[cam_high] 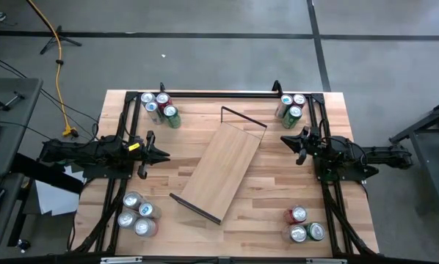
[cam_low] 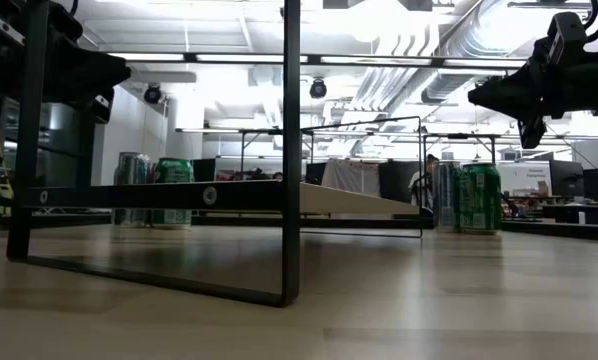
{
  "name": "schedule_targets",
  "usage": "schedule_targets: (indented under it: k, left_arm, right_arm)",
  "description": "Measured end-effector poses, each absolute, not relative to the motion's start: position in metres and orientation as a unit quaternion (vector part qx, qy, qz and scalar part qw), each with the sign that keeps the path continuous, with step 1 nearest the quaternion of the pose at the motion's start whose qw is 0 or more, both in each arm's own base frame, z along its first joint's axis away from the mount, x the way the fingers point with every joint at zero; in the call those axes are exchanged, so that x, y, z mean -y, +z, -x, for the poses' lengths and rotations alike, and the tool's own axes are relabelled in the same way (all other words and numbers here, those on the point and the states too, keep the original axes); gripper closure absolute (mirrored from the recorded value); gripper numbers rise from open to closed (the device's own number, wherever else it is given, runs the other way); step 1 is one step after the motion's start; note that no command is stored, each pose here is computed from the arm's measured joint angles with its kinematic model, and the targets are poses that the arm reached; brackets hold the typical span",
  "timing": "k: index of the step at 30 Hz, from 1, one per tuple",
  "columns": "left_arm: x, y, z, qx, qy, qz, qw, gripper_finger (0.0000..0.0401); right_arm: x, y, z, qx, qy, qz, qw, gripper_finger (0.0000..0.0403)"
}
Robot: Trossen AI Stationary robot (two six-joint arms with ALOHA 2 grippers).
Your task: Place canned beverage on shelf
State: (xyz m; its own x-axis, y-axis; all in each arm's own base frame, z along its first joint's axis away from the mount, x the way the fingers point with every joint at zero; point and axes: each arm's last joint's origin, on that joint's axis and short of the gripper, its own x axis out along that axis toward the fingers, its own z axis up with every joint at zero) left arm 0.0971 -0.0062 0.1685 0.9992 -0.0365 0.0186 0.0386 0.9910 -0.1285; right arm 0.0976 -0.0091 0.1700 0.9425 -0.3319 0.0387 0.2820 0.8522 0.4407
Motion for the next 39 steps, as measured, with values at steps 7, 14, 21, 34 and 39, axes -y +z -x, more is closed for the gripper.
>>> schedule_targets:
  k: [7,14,21,34,39]
  left_arm:
    - [0.006,0.169,-0.097,0.008,-0.019,0.065,0.998,0.0401]
    - [0.006,0.168,-0.097,0.008,-0.019,0.064,0.998,0.0401]
    - [0.006,0.169,-0.097,0.008,-0.019,0.065,0.998,0.0401]
    - [0.006,0.169,-0.097,0.008,-0.019,0.065,0.998,0.0401]
    - [0.006,0.168,-0.097,0.008,-0.019,0.065,0.998,0.0401]
  right_arm:
    - [0.015,0.189,-0.092,0.201,-0.229,-0.328,0.894,0.0402]
    - [0.019,0.209,-0.085,0.318,-0.242,-0.444,0.802,0.0402]
    - [0.024,0.254,-0.096,0.246,-0.287,-0.372,0.848,0.0383]
    - [0.078,0.287,-0.148,-0.189,-0.552,-0.307,0.752,0.0126]
    - [0.109,0.287,-0.160,-0.291,-0.606,-0.338,0.659,0.0072]
